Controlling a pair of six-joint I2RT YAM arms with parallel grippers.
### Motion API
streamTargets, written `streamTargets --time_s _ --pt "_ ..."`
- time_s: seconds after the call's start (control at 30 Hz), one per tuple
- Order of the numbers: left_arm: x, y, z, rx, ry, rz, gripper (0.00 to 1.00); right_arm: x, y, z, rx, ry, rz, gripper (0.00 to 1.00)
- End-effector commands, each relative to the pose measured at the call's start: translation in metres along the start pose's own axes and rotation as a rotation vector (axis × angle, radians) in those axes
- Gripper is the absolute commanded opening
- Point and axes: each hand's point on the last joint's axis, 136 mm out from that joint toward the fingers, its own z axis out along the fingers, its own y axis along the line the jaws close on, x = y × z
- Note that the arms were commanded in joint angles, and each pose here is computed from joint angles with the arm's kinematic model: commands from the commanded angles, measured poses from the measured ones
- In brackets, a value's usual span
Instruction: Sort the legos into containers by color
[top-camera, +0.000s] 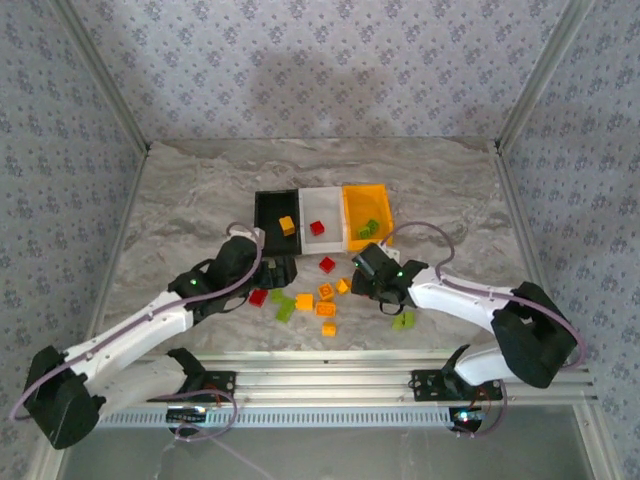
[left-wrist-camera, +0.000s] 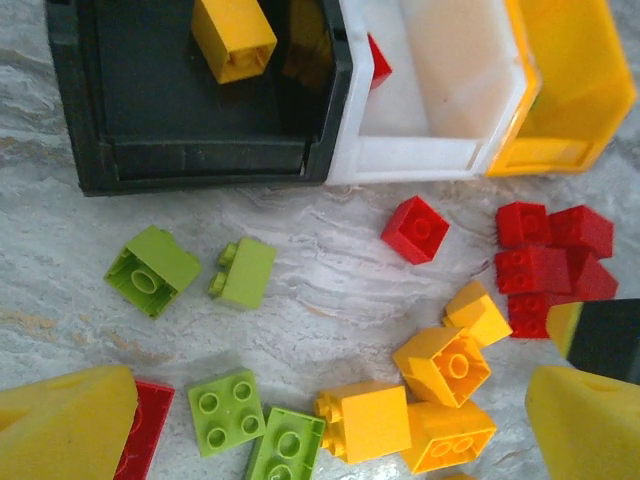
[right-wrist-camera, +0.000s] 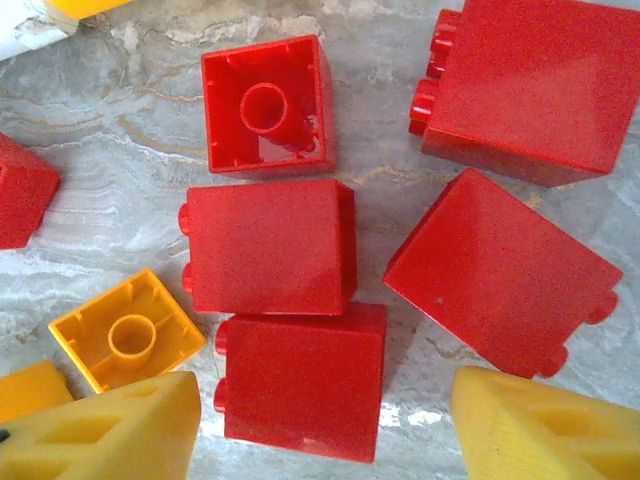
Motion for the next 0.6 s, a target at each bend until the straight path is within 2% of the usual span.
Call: streamTargets --time_s 0.0,0.13,0.3,0.47,0.57 --pt "-0.007 -0.001 -0.008 0.014 -0.051 -0.027 1.0 -0.006 0.005 0.003 0.019 -0.016 0.015 0.68" --pt "-0.008 0.004 -0.012 -0.001 -0.063 -0.02 1.0 -0.002 0.001 0.013 0.062 0.01 0.01 0.65" --pt "-0.008 0.01 -0.017 -0.021 -0.076 -0.026 1.0 0.001 0.003 0.02 0.065 0.024 -0.004 0.54" --pt "-0.004 0.021 -0.021 -0.057 -0.078 -0.021 1.0 -0.001 0.008 0.005 0.038 0.008 -0.026 0.39" --pt "0.002 0.029 -0.024 -0.077 -0.072 -0.022 1.0 -0.006 0.016 -0.016 -0.013 -0.014 -0.045 0.36"
